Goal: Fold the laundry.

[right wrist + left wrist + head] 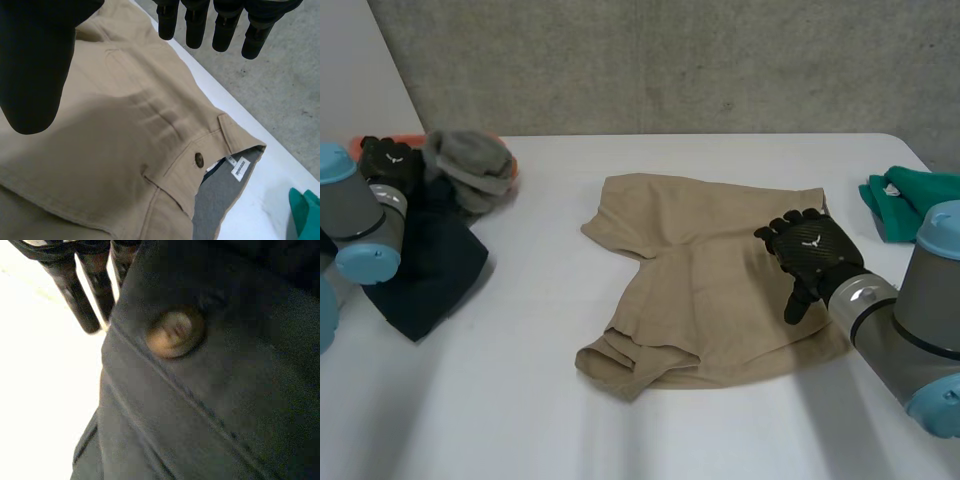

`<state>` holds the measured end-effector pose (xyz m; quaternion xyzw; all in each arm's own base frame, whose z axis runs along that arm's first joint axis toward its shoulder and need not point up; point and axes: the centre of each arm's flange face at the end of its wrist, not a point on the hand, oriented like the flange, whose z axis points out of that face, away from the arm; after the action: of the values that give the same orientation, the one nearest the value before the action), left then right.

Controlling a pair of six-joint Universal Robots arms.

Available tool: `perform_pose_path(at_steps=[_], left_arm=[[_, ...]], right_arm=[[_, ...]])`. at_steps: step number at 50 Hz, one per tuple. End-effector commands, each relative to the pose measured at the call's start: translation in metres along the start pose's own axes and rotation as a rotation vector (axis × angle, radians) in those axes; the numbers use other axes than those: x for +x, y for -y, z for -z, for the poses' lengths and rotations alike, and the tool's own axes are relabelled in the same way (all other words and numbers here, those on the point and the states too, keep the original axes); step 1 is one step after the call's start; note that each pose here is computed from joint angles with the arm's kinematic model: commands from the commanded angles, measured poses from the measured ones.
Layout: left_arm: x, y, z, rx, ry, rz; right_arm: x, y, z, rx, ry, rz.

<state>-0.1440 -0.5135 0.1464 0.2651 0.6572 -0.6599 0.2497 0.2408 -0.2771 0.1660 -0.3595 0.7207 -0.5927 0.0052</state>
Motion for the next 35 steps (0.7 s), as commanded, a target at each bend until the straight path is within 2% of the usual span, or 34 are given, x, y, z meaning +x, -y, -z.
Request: perform_pose_path(at_steps=[1, 8, 12, 19, 23, 30, 35], left_arm=[[-0.014, 0.038, 0.023, 0.079, 0.018, 0.06], [-0.033, 0.072, 0.053, 0.139, 0.028, 0.086], [-0.036, 0.098, 0.086, 0.174, -0.035, 0.114], [-0.033, 0.149, 0.166, 0.25, -0.227, 0.203], [-0.013, 0.166, 0.222, 0.243, -0.389, 0.244], [0.05, 0.175, 0.332, 0.252, -0.728, 0.27], [0.088, 0.173, 0.379, 0.285, -0.879, 0.278]], right_arm=[[0.007, 0.011, 0.004, 0.034, -0.019, -0.006], [0.012, 0.02, 0.008, 0.059, -0.026, -0.001], [0.018, 0.028, 0.011, 0.074, -0.04, -0.001], [0.037, 0.047, 0.02, 0.07, -0.068, 0.011], [0.044, 0.052, 0.028, 0.022, -0.062, 0.032], [0.046, 0.041, 0.042, -0.101, -0.015, 0.12], [0.048, 0.032, 0.044, -0.118, -0.014, 0.14]])
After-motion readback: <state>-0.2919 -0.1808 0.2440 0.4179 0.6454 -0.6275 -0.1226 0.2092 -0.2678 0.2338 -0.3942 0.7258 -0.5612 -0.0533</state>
